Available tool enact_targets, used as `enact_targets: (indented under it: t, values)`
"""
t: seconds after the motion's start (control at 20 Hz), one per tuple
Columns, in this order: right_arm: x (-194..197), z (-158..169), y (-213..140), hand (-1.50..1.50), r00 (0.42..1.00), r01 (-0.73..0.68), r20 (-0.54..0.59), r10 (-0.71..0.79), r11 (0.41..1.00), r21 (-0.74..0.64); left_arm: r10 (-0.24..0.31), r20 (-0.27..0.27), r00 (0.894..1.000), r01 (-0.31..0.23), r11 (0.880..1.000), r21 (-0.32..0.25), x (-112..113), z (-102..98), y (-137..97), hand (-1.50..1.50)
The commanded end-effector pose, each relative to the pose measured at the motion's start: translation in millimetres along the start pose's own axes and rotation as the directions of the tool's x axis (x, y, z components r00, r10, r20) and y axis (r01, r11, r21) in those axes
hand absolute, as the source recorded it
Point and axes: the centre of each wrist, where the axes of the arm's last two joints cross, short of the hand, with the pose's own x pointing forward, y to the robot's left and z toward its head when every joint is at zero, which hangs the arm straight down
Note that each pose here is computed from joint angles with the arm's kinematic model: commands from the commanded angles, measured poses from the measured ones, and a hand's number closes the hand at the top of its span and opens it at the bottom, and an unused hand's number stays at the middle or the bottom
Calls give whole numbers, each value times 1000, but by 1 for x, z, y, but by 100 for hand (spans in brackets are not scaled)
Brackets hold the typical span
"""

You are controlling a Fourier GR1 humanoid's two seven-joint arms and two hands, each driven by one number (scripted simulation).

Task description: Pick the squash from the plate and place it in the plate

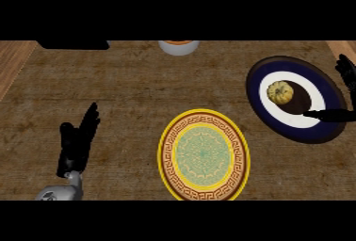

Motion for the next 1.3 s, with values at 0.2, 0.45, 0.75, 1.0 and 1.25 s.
enact_targets:
  t: [0.2,0.45,0.75,1.0,1.25]
  values:
    - [5,-6,-24,-150,997,-67,-52,65,997,-39,-1,-3,1000,1,1000,-1,-6,-7,10,0]
    - [-6,8,-27,-150,994,-83,-80,80,996,-45,-3,4,1000,3,1000,-14,6,5,2,0]
    - [0,10,-56,-150,992,-102,-83,94,990,-99,15,7,1000,-14,1000,-24,1,3,-16,0]
    - [-11,30,-62,-150,993,-99,-79,90,986,-130,-4,10,1000,4,1000,-17,6,7,1,0]
    - [-28,58,-59,-150,992,-99,-90,85,982,-164,3,3,1000,-3,1000,-4,11,-13,-13,0]
